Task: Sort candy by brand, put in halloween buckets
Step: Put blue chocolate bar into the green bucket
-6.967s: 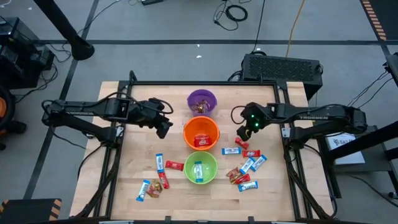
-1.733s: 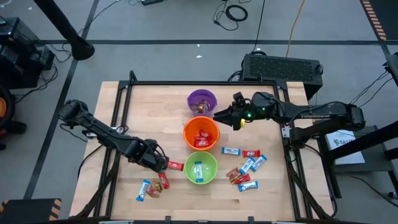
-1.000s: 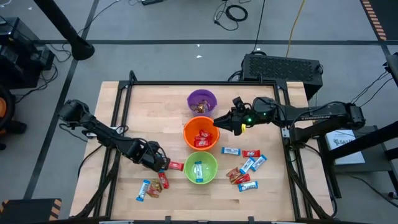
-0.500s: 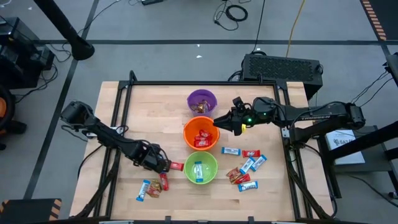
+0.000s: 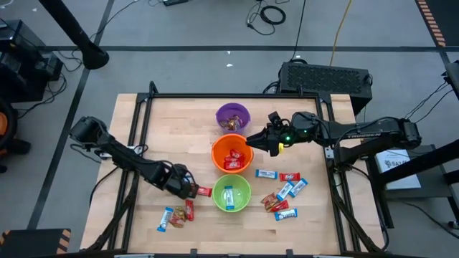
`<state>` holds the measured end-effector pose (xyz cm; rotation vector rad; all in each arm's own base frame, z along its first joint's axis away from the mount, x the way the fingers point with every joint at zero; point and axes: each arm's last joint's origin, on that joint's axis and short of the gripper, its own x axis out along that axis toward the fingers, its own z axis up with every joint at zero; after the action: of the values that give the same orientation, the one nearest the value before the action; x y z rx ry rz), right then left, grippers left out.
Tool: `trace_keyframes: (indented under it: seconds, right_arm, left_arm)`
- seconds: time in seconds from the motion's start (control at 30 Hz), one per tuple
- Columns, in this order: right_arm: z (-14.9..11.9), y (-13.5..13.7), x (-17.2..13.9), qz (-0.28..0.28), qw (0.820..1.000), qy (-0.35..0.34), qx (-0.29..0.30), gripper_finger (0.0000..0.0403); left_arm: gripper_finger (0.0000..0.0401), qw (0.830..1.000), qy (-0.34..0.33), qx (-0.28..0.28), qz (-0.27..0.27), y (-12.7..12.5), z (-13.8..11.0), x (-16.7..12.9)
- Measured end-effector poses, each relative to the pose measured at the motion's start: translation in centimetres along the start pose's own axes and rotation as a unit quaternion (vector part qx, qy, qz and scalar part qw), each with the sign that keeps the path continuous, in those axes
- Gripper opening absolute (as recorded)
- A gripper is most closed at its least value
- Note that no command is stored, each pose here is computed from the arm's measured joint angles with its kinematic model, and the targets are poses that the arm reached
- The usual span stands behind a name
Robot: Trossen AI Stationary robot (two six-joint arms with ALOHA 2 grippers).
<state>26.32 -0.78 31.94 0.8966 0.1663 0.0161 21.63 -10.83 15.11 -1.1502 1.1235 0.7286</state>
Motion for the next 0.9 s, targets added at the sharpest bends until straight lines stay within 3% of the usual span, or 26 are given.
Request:
trace_keyframes:
  seconds: [0.23,0.37,0.43,0.6,0.77,0.9]
  right_arm:
    - [0.0,0.0,0.0,0.0,1.0,0.001,0.001,0.0202]
    - [0.0,0.0,0.0,0.0,1.0,0.001,-0.003,0.0202]
    - [0.0,0.0,0.0,0.0,1.0,0.001,-0.005,0.0202]
    - [0.3,-0.2,0.0,-0.004,1.0,-0.004,-0.013,0.0202]
    - [0.5,-0.4,-0.1,-0.008,1.0,-0.008,-0.02,0.0202]
    - [0.7,-0.6,-0.1,-0.01,0.999,-0.011,-0.036,0.0202]
  left_arm:
    - [0.0002,0.991,-0.008,0.045,-0.123,-1.8,0.1,-5.4]
    - [0.0001,0.966,-0.066,0.111,-0.224,-2.2,0.5,-9.9]
    - [0.0001,0.932,-0.13,0.17,-0.293,-2.5,0.8,-12.1]
    - [0.0001,0.811,-0.283,0.266,-0.437,-2.6,1.7,-18.2]
    - [0.0001,0.703,-0.399,0.313,-0.499,-1.8,2.7,-22.3]
    - [0.0,0.615,-0.428,0.377,-0.544,-1.7,3.0,-23.9]
